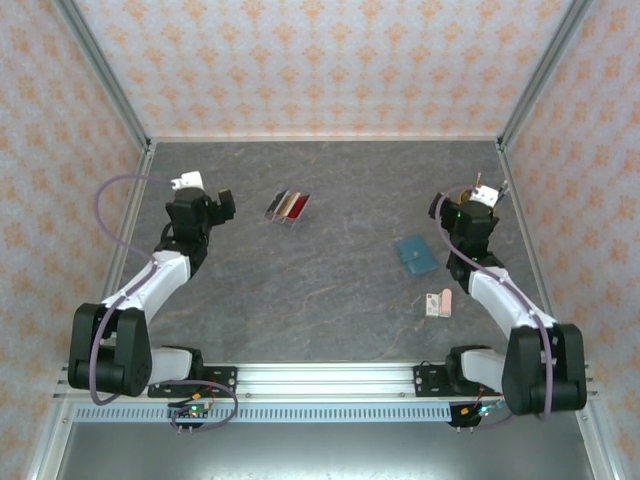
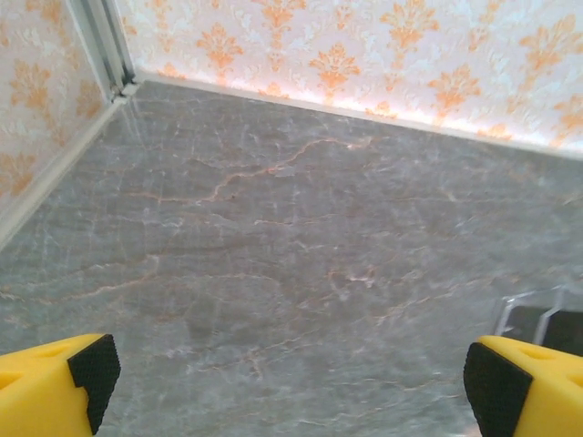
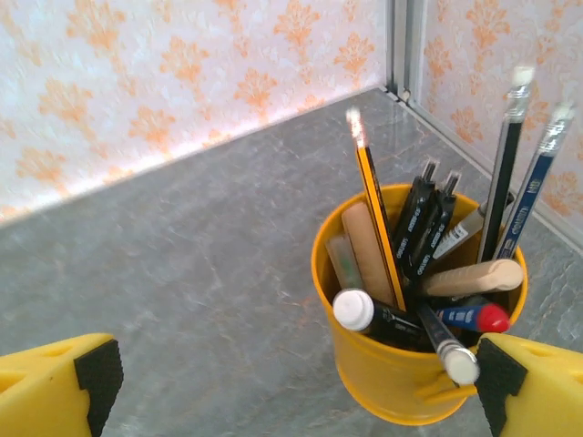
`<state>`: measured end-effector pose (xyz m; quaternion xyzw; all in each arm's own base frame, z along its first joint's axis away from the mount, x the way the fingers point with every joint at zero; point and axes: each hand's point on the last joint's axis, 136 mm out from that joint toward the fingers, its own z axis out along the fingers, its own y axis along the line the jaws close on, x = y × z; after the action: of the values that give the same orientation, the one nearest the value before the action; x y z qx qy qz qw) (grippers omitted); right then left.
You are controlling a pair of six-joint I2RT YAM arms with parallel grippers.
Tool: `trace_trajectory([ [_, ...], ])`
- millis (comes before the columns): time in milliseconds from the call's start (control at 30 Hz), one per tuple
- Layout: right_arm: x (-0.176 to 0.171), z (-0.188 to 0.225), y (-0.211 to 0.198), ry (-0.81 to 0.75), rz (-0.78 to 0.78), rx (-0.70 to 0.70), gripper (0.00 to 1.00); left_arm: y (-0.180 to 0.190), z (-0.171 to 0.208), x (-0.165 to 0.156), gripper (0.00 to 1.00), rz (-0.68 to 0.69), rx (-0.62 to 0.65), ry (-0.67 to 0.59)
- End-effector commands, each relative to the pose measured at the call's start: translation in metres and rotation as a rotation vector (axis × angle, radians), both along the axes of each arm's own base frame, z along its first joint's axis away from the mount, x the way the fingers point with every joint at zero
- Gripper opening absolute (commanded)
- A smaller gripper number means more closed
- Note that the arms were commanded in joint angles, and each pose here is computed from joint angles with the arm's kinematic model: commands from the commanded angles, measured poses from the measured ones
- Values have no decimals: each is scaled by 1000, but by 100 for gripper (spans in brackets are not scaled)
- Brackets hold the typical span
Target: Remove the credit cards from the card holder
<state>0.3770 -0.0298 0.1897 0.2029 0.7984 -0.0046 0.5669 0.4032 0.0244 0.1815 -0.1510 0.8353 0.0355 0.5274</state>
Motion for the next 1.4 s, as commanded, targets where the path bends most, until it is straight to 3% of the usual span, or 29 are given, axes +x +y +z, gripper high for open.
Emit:
trace_trajectory([
  [0, -22, -18, 7, 166, -56, 177, 100, -14, -25, -14, 100, 19, -177, 190],
  [200, -27, -31, 49, 332, 82, 349, 100, -69, -34, 19, 100, -144, -447, 285],
  [333, -29, -44, 75, 405, 168, 407, 100, -98, -48, 41, 100, -209, -554, 333],
  [467, -32, -54, 98, 459, 231, 456, 100, -126, -61, 56, 100, -293, -605, 390],
  [733, -45, -88, 133, 556, 287, 527, 100, -145, -91, 78, 100, -323, -603, 453],
  [900, -47, -93, 132, 575, 249, 509, 100, -161, -108, 79, 98, -390, -639, 491],
  [1067, -50, -102, 101, 633, 75, 400, 98, -181, -104, 68, 97, -474, -689, 486],
  [1367, -47, -120, 73, 765, -50, 219, 92, -220, -103, 42, 97, -582, -712, 512],
])
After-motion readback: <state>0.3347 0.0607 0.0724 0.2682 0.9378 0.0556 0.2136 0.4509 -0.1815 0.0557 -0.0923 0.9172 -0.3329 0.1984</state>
